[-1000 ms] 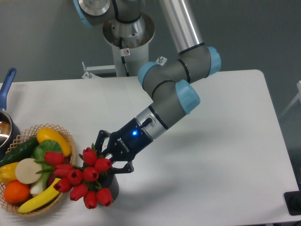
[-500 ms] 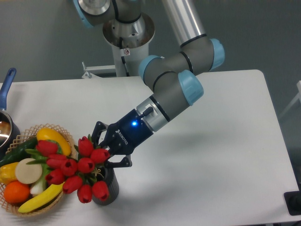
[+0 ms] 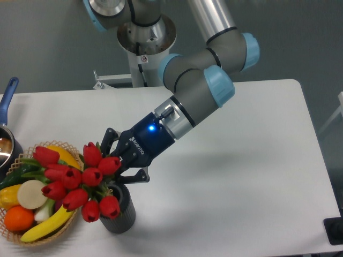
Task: Pick up the flowers from the vase
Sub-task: 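Lift the tulip bunch up out of the grey vase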
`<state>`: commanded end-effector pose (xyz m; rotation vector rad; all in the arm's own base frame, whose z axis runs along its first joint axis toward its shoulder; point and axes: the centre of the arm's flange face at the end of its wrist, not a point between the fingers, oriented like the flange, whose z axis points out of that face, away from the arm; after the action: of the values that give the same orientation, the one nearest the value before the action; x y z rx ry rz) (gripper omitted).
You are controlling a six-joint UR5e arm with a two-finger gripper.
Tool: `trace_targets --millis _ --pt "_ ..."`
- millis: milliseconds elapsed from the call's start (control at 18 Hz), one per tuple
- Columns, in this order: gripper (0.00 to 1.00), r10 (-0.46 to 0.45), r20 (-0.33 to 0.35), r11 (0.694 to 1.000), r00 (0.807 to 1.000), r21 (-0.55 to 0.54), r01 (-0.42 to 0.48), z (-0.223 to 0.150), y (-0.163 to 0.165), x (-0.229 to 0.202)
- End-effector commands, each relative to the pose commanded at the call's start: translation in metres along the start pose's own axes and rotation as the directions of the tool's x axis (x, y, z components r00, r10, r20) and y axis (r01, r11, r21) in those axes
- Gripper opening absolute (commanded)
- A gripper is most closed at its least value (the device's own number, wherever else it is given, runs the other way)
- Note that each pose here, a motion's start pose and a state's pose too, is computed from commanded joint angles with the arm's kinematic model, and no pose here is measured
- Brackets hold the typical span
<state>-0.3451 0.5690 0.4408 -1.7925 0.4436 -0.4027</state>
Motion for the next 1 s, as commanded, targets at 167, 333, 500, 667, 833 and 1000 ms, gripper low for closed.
trace_targets --millis 167,333,500,667,833,1000 --pt "0.0 0.004 0.007 1.0 1.0 0.006 -0.004 -0.006 -0.01 0.004" --pt "0.0 0.016 0.017 1.0 1.0 0.009 -0.016 -0.012 -0.02 0.007" --pt "0.0 -0.031 0.03 0.999 0.999 0.019 0.031 -0.021 -0.043 0.007" --pt "0.0 -0.045 0.054 0.999 0.998 0.032 0.043 -0.036 -0.061 0.001" --pt "0.0 -0.046 0.1 0.998 0.994 0.036 0.042 -0.063 -0.059 -0.013" --pt "0.0 -0.052 0.153 0.998 0.987 0.048 0.045 -0.099 -0.05 -0.029"
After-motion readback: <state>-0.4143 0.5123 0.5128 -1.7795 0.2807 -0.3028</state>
